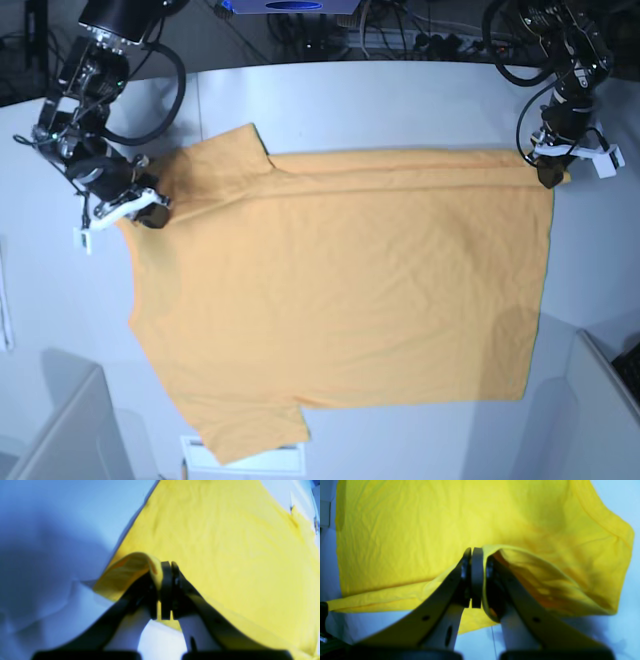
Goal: Fold the T-shirt properly
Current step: 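Pull both held shoulder corners back, stretching the shirt taut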
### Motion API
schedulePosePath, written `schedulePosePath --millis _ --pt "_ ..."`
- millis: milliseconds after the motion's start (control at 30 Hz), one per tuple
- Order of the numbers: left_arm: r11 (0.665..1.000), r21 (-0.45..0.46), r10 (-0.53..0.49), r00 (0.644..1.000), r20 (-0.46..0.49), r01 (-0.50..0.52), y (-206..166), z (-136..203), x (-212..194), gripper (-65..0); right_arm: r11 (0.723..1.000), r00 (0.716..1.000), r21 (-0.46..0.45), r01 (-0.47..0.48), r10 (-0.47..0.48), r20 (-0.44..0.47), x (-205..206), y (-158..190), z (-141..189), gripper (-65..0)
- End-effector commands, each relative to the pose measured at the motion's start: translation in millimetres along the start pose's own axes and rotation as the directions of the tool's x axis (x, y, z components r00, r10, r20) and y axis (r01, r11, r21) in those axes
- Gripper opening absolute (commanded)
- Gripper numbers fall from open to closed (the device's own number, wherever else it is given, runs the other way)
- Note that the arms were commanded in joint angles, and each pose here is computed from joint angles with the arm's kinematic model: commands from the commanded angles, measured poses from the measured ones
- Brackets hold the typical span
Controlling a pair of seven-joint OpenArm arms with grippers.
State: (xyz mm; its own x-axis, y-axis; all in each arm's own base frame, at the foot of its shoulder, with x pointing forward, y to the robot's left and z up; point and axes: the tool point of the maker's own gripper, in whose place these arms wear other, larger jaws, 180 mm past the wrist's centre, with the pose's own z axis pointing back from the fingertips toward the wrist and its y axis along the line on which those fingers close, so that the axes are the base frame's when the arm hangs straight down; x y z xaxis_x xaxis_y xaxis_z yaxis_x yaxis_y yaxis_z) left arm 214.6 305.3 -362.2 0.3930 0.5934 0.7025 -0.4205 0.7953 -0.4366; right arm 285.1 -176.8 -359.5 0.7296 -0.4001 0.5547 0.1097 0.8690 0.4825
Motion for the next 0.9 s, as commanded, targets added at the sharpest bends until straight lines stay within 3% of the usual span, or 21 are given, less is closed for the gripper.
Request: schedulePosePath --millis 0,333,867 --pt "1.000 -0.015 -0.012 0.999 0.043 0.013 -3.8 0.3 14.9 -65.0 1.000 0.999 0.016 -0.007 0.007 0.043 14.8 3.9 0.6 -65.0" --pt "0.999 -0.042 0.022 1.000 0.010 -0.022 -13.5 -16.7 16.8 -65.0 0.997 0.997 -0.023 -0.072 0.072 0.031 36.1 10.8 -24.2 -65.0" --pt "0.998 -0.018 0.060 0.998 0.034 -0.060 -7.8 -35.4 39.6 -65.0 1.000 1.000 0.007 -0.021 0.022 -0.009 52.4 13.1 -55.7 -65.0"
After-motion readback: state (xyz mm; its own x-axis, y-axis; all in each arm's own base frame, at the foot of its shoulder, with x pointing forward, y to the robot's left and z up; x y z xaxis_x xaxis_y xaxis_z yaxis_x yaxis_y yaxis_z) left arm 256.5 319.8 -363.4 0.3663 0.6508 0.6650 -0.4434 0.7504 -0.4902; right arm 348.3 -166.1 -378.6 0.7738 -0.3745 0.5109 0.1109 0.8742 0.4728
